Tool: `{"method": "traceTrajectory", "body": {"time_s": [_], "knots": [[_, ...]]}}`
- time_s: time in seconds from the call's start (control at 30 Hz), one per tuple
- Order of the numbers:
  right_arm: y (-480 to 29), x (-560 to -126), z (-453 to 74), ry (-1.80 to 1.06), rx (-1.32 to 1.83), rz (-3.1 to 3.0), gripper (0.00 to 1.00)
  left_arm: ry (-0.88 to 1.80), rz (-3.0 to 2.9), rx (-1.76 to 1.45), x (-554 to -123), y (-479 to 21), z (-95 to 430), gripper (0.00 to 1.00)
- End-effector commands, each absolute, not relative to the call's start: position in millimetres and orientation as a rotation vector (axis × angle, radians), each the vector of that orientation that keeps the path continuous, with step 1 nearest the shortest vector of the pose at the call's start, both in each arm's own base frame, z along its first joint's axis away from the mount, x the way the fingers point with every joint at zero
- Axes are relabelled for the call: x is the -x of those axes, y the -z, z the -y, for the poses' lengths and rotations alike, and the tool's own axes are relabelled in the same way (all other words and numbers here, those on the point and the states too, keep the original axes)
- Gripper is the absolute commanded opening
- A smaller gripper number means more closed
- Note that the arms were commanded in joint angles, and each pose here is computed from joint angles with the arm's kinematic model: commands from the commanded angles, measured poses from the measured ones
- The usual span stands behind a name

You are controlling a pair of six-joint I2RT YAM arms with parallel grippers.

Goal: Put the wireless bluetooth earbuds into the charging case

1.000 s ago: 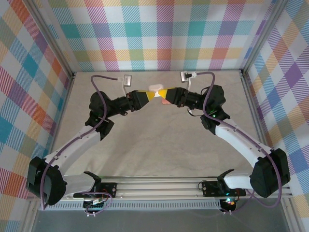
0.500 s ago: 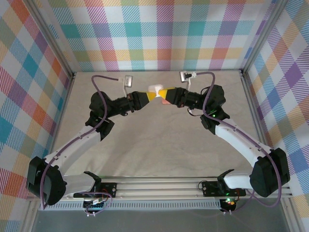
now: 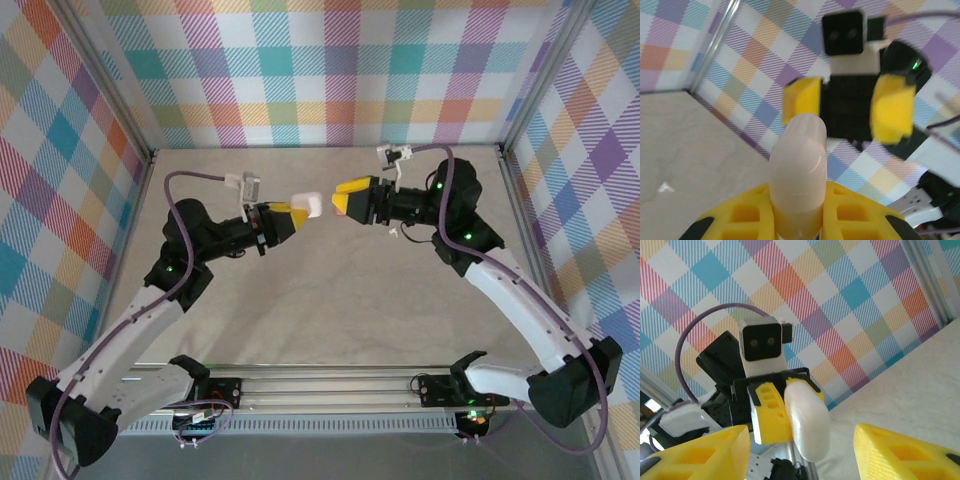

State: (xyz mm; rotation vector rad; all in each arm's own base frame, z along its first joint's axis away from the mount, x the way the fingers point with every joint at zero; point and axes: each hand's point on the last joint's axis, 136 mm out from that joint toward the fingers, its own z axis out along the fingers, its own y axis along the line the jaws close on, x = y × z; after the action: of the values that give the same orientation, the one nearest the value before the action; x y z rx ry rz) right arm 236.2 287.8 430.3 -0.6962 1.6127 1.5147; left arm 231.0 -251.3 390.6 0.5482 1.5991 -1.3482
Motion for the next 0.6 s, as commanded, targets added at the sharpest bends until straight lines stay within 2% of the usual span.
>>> {"method": "traceTrajectory", "body": {"time_s": [0.0,0.1,0.27,0.57], "knots": [[-424,-220,-285,-1.419,0.851,-1.62,0.58,1.123,-1.616,-0.72,-220,-368,243,0.0],[-421,-214,-288,-1.409,0.916,-1.616,0.58,1.034,-1.606,-0.836,-210,-355,239,0.0],[-398,-203,-308,-1.267,1.058,-1.627,0.64,0.941,-1.601,-0.973,-195,-341,233,0.0],[-368,-195,-334,-1.188,1.221,-1.655,0.69,1.022,-1.561,-1.028,-183,-334,239,0.0]]}}
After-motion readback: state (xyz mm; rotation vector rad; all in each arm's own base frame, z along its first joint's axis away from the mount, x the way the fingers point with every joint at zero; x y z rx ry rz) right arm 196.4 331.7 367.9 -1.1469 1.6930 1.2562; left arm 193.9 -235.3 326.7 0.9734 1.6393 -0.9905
